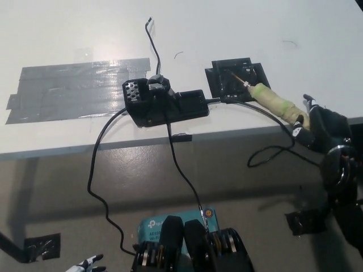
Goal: The robot uses its right hand to grab the soldering gun kept on the middle of the table and pulls it out of its base and keep it on the right side of the base
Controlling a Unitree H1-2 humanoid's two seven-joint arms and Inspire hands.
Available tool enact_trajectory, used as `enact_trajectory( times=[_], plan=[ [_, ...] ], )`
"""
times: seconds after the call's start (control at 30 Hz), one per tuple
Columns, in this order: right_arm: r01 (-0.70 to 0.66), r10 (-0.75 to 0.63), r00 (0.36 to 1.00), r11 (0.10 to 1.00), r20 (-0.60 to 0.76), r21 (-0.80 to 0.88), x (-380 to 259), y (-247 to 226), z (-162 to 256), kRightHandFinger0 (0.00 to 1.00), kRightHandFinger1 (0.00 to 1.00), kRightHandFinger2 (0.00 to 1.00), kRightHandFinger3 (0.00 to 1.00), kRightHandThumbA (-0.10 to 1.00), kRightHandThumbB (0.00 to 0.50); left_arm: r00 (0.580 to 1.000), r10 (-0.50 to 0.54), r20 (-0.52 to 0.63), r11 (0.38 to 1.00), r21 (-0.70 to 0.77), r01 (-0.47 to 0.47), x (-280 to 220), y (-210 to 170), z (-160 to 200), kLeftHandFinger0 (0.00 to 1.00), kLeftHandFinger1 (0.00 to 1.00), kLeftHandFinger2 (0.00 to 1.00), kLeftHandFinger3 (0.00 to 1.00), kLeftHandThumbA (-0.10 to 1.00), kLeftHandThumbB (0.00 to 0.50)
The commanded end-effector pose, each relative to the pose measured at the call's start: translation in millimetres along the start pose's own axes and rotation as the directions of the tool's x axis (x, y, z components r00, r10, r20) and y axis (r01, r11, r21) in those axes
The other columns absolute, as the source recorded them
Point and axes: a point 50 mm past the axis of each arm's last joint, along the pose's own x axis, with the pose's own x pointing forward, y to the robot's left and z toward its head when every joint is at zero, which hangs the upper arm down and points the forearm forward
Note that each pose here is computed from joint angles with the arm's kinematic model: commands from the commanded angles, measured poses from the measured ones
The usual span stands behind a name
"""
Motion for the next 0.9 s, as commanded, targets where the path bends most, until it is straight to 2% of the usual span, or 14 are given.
enact_trajectory(
  times=[0.0, 0.03, 0.07, 0.1, 0.23, 0.27, 0.33, 0.5, 0.53, 0.7, 0.8, 0.87],
  plan=[
    [0.04, -0.039, 0.999, 0.998, 0.014, -0.045, 7, -38, 12, 1.0, 1.0, 1.0, 1.0, 0.8, 0.319, 1.0, -0.01, 0.0, 1.0, 0.02, 0.01, -7, 7, -1, 0.7, 0.75, 0.92, 1.0, 0.48, 0.181],
    [0.05, -0.049, 0.999, 0.997, 0.019, -0.056, 7, -40, 12, 1.0, 1.0, 1.0, 1.0, 0.81, 0.342, 1.0, -0.011, 0.0, 1.0, 0.022, 0.011, -7, 7, -1, 0.7, 0.76, 0.92, 1.0, 0.48, 0.174],
    [0.047, -0.046, 0.999, 0.997, 0.019, -0.056, 7, -39, 13, 1.0, 1.0, 1.0, 1.0, 0.82, 0.343, 1.0, -0.011, -0.002, 1.0, 0.021, 0.011, -8, 7, -2, 0.7, 0.76, 0.93, 1.0, 0.48, 0.174],
    [0.078, -0.075, 0.997, 0.993, 0.036, -0.089, 8, -42, 15, 1.0, 1.0, 1.0, 1.0, 0.85, 0.376, 1.0, -0.008, -0.004, 1.0, 0.019, 0.008, -8, 6, -2, 0.7, 0.76, 0.93, 1.0, 0.47, 0.173],
    [0.092, -0.086, 0.994, 0.991, 0.064, -0.098, 8, -47, 20, 1.0, 1.0, 1.0, 1.0, 0.89, 0.386, 1.0, -0.011, -0.009, 1.0, 0.019, 0.011, -9, 5, -4, 0.69, 0.75, 0.92, 1.0, 0.48, 0.17],
    [0.098, -0.09, 0.993, 0.989, 0.078, -0.108, 7, -51, 22, 1.0, 1.0, 1.0, 1.0, 0.96, 0.412, 1.0, -0.01, -0.01, 1.0, 0.014, 0.01, -9, 5, -5, 0.68, 0.75, 0.92, 1.0, 0.47, 0.171],
    [0.107, -0.097, 0.991, 0.988, 0.092, -0.109, 7, -58, 26, 1.0, 1.0, 1.0, 1.0, 1.0, 0.427, 1.0, -0.01, -0.007, 1.0, 0.019, 0.01, -9, 6, -6, 0.67, 0.75, 0.91, 1.0, 0.48, 0.169],
    [0.129, -0.117, 0.988, 0.985, 0.099, -0.116, 7, -71, 31, 1.0, 1.0, 1.0, 1.0, 1.0, 0.472, 1.0, -0.01, -0.015, 1.0, 0.026, 0.011, -9, 7, -7, 0.68, 0.75, 0.92, 1.0, 0.5, 0.174],
    [0.154, -0.139, 0.985, 0.977, 0.107, -0.151, 7, -81, 34, 1.0, 1.0, 1.0, 1.0, 1.0, 0.499, 1.0, -0.008, -0.015, 1.0, 0.026, 0.008, -9, 7, -8, 0.69, 0.76, 0.92, 1.0, 0.5, 0.178],
    [0.222, -0.206, 0.97, 0.967, 0.13, -0.125, -2, -125, 28, 1.0, 1.0, 1.0, 1.0, 1.0, 0.5, 1.0, -0.001, -0.018, 1.0, 0.016, 0.002, -10, 7, -9, 0.65, 0.72, 0.9, 1.0, 0.49, 0.17],
    [0.219, -0.206, 0.97, 0.971, 0.128, -0.094, -6, -140, 22, 1.0, 1.0, 1.0, 1.0, 1.0, 0.5, 1.0, 0.003, -0.024, 1.0, 0.019, -0.002, -11, 8, -10, 0.64, 0.71, 0.89, 1.0, 0.48, 0.167],
    [0.231, -0.225, 0.966, 0.972, 0.129, -0.034, -13, -156, 12, 1.0, 1.0, 1.0, 1.0, 1.0, 0.5, 1.0, -0.003, -0.024, 1.0, 0.023, 0.003, -10, 6, -11, 0.65, 0.72, 0.9, 1.0, 0.48, 0.158]
  ],
)
